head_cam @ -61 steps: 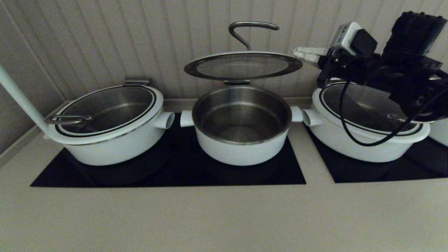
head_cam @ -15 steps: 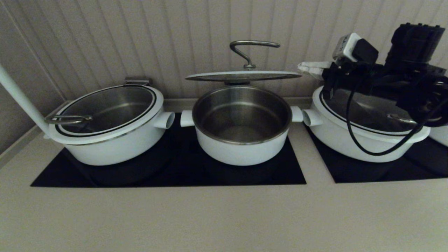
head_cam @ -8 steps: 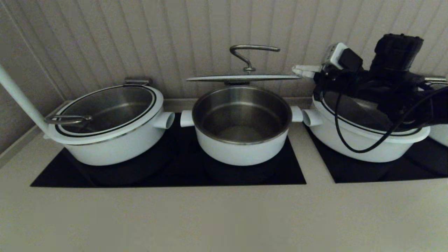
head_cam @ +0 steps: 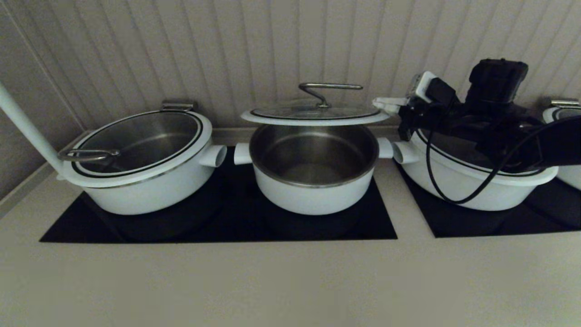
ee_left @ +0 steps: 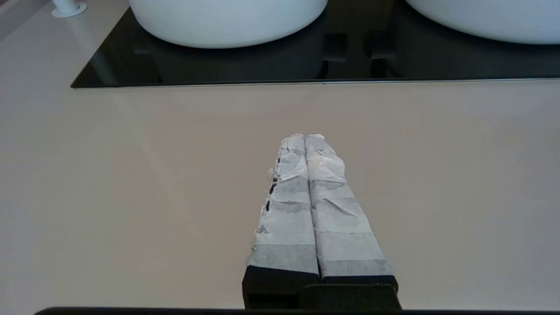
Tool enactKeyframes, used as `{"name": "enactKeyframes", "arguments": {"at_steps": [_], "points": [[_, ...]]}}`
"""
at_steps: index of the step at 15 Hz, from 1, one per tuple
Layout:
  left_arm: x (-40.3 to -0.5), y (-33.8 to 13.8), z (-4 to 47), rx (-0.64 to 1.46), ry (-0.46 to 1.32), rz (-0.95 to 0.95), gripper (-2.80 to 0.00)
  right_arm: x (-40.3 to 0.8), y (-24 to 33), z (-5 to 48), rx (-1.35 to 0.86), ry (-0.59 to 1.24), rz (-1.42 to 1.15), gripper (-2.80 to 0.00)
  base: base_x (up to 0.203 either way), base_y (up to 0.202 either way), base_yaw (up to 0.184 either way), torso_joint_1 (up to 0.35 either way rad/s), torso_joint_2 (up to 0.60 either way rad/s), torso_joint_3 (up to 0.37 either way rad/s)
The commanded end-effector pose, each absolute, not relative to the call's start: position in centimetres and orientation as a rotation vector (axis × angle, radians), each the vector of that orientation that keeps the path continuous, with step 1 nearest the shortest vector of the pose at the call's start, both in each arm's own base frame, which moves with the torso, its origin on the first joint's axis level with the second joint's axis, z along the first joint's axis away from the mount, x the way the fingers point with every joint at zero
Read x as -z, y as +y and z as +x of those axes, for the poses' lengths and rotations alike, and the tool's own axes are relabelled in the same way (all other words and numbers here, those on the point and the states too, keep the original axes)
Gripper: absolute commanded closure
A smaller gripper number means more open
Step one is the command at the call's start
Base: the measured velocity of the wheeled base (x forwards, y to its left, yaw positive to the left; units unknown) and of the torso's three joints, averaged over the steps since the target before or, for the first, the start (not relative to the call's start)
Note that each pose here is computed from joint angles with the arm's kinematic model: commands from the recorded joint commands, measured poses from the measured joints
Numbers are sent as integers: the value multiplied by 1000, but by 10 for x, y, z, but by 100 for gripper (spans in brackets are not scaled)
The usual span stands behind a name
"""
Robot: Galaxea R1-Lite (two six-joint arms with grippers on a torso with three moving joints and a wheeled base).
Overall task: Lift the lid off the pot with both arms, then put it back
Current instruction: Close the pot lid
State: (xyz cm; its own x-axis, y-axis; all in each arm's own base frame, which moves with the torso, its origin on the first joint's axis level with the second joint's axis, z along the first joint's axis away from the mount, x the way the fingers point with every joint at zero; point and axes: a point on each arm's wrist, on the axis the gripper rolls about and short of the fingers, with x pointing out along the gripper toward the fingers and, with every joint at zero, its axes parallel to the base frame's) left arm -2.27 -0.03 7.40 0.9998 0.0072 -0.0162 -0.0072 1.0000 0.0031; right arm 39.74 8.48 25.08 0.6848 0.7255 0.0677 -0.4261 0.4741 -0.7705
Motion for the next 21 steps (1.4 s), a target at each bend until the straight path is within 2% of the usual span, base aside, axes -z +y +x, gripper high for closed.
{"name": "enactKeyframes", "arguments": {"at_steps": [1, 21], "points": [[-74, 0, -23, -8, 17, 3, 0, -248, 85, 398, -738, -415, -807, 0, 0, 0, 0, 0, 0, 0], [-74, 0, -23, -8, 17, 3, 0, -210, 85, 365, -870, -275, -759, 0, 0, 0, 0, 0, 0, 0]]}}
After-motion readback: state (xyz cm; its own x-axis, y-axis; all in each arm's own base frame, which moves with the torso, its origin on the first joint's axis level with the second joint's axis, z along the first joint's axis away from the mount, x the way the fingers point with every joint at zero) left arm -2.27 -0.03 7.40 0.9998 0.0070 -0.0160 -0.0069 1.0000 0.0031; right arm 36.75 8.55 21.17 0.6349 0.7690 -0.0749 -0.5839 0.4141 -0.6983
